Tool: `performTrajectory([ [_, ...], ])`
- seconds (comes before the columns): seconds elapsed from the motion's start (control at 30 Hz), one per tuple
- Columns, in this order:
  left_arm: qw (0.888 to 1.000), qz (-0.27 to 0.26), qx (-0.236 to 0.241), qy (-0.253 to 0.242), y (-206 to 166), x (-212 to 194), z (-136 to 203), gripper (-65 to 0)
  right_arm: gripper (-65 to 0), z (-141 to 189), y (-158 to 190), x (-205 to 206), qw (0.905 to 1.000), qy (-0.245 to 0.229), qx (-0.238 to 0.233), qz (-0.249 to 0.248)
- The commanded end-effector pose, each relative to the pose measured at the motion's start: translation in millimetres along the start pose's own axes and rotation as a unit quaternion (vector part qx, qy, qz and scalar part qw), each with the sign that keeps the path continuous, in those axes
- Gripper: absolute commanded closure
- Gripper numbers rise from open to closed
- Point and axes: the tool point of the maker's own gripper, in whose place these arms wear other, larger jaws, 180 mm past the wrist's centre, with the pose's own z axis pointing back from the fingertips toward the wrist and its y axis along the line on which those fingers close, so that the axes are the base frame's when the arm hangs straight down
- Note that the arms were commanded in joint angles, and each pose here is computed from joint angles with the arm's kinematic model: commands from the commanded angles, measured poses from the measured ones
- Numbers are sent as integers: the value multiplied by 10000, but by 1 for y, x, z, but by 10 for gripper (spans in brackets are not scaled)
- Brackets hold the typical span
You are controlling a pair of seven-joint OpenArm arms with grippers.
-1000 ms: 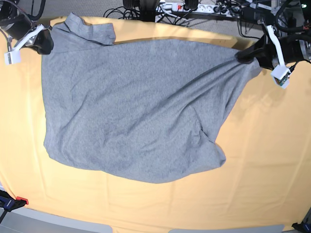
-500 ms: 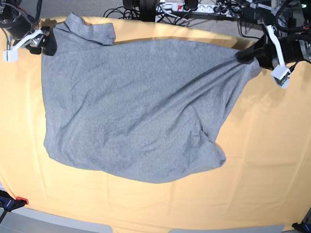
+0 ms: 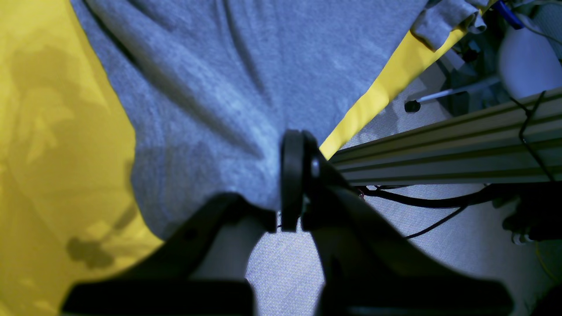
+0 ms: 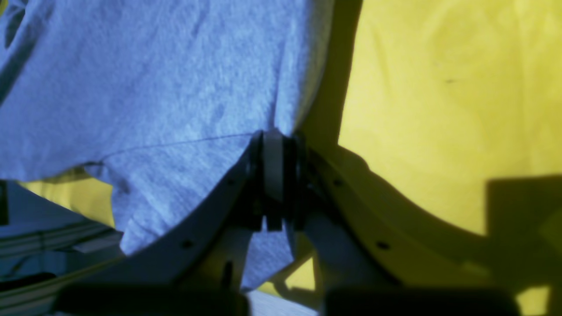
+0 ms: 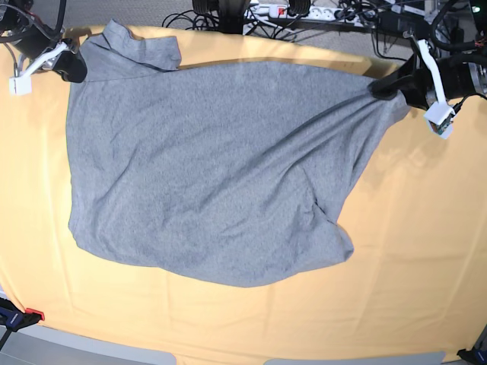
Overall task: Layout the t-shirt on the table in an organized manner, then fold the t-shirt properly
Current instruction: 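Drag the shirt's shoulder edge away from the robot with both grippers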
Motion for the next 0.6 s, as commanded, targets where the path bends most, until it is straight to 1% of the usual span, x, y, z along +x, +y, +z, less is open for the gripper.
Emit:
performTrajectory([
  [0.0,9998,-128,-41,-113,-2,9,3,0,0,8,1,12,9996,-92,-30,249],
  [0.23,9997,-191,-50,-111,-4,10,3,0,0,28,19,16,9946,137,-297,988],
  [0.33,9991,-427,-63,-33,-9,15,5,0,0,40,23,14,9866,389,-613,1460],
  [0.43,9965,-819,-78,129,-17,22,8,0,0,51,33,15,9780,541,-727,1878],
  [0.57,9935,-1083,-196,300,-33,21,8,0,0,63,35,8,9676,839,-909,2203],
])
